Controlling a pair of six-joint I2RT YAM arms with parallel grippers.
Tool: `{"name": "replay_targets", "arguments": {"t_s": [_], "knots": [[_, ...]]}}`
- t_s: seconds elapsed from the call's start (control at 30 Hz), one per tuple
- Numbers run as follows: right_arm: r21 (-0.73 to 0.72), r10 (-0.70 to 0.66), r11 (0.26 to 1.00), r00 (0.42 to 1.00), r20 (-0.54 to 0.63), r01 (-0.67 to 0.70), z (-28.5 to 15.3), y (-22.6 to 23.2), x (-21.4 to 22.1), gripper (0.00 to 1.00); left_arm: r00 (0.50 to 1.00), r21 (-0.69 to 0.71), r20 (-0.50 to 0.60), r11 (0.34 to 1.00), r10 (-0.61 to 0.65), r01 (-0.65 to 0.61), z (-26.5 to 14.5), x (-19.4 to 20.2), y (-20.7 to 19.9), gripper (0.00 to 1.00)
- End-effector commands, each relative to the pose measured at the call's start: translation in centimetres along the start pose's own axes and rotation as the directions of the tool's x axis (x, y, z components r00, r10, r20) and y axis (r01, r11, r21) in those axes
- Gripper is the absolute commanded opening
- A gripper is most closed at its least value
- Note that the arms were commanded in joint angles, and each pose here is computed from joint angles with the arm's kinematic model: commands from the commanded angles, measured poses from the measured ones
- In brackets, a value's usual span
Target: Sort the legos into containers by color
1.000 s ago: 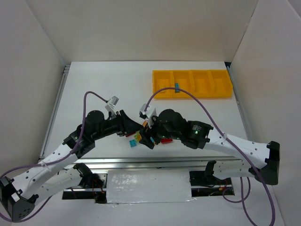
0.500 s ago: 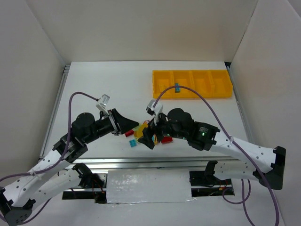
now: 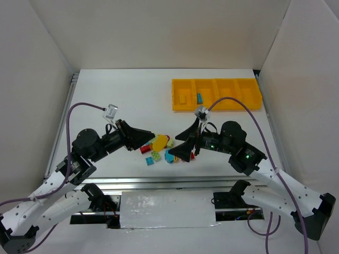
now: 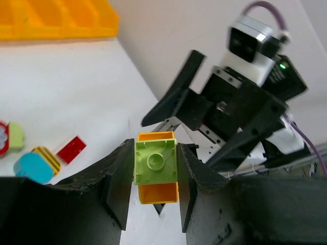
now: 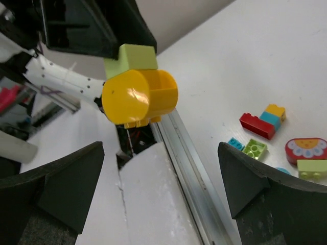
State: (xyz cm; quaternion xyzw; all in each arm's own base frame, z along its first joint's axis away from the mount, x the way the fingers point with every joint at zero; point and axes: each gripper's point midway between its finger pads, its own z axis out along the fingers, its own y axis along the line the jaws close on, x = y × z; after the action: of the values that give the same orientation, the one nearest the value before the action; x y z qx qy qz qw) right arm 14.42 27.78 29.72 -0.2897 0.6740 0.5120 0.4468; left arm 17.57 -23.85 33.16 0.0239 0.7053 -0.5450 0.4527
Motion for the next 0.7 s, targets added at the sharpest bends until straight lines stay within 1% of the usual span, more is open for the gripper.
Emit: {"name": "replay_targets", "arguments": {"t_s": [0.0, 0.03, 0.1, 0.13, 0.17, 0.2, 0.23, 0.27, 0.33, 0.4, 0.43, 0.47, 0.53, 0.67], "knots": [[-0.043, 0.139, 0.99, 0.983, 0.124, -0.134, 0.3, 1.2, -3.0, 0.99, 0.991, 0.229, 0.067, 0.965, 0.119, -0.131, -0.5, -1.3, -4.4, 0.0], [-0.033, 0.201, 0.979, 0.97, 0.137, -0.199, 0.3, 1.0, -3.2, 0.99, 0.988, 0.279, 0.073, 0.948, 0.138, -0.154, -0.6, -0.9, -4.9, 0.0], [-0.057, 0.217, 0.976, 0.962, 0.166, -0.21, 0.2, 1.4, -3.7, 0.99, 0.985, 0.305, 0.087, 0.937, 0.152, -0.172, -0.8, -0.8, -5.2, 0.0], [-0.082, 0.254, 0.967, 0.953, 0.166, -0.243, -0.1, 1.7, -3.2, 1.0, 0.984, 0.332, 0.071, 0.927, 0.161, -0.175, -0.9, -0.2, -5.2, 0.0], [-0.128, 0.252, 0.965, 0.946, 0.203, -0.23, -0.4, 2.5, -4.0, 1.0, 0.981, 0.372, 0.095, 0.908, 0.169, -0.192, -1.2, -0.4, -6.0, 0.0], [-0.157, 0.257, 0.961, 0.945, 0.203, -0.228, -0.6, 2.9, -3.9, 1.0, 0.98, 0.402, 0.1, 0.893, 0.174, -0.2, -1.5, -0.3, -6.5, 0.0], [-0.204, 0.263, 0.954, 0.94, 0.215, -0.221, -0.9, 3.7, -4.1, 1.0, 0.976, 0.462, 0.109, 0.859, 0.189, -0.218, -2.1, 0.0, -7.4, 0.0], [-0.231, 0.263, 0.949, 0.942, 0.207, -0.214, -1.0, 4.2, -4.0, 1.0, 0.976, 0.487, 0.112, 0.846, 0.186, -0.217, -2.4, 0.1, -7.9, 0.0], [-0.306, 0.268, 0.928, 0.952, 0.151, -0.213, -1.1, 5.5, -3.4, 1.0, 0.974, 0.528, 0.113, 0.819, 0.194, -0.225, -3.0, 0.5, -8.4, 0.0], [-0.367, 0.254, 0.912, 0.955, 0.153, -0.183, -1.4, 6.6, -3.9, 1.0, 0.971, 0.563, 0.125, 0.791, 0.205, -0.239, -3.7, 0.6, -9.1, 0.0], [-0.391, 0.271, 0.897, 0.955, 0.124, -0.204, -1.3, 7.0, -3.4, 0.99, 0.971, 0.568, 0.125, 0.787, 0.206, -0.24, -3.8, 0.7, -9.1, 0.0], [-0.417, 0.266, 0.889, 0.955, 0.134, -0.19, -1.5, 7.4, -3.8, 0.99, 0.969, 0.572, 0.136, 0.782, 0.206, -0.247, -4.1, 0.6, -9.3, 0.0], [-0.438, 0.28, 0.875, 0.953, 0.113, -0.205, -1.4, 7.7, -3.5, 0.98, 0.969, 0.567, 0.139, 0.785, 0.206, -0.248, -4.1, 0.5, -9.2, 0.0], [-0.454, 0.284, 0.868, 0.951, 0.118, -0.203, -1.1, 8.0, -3.4, 0.94, 0.973, 0.533, 0.133, 0.814, 0.19, -0.232, -3.6, 0.3, -8.7, 0.0]]}}
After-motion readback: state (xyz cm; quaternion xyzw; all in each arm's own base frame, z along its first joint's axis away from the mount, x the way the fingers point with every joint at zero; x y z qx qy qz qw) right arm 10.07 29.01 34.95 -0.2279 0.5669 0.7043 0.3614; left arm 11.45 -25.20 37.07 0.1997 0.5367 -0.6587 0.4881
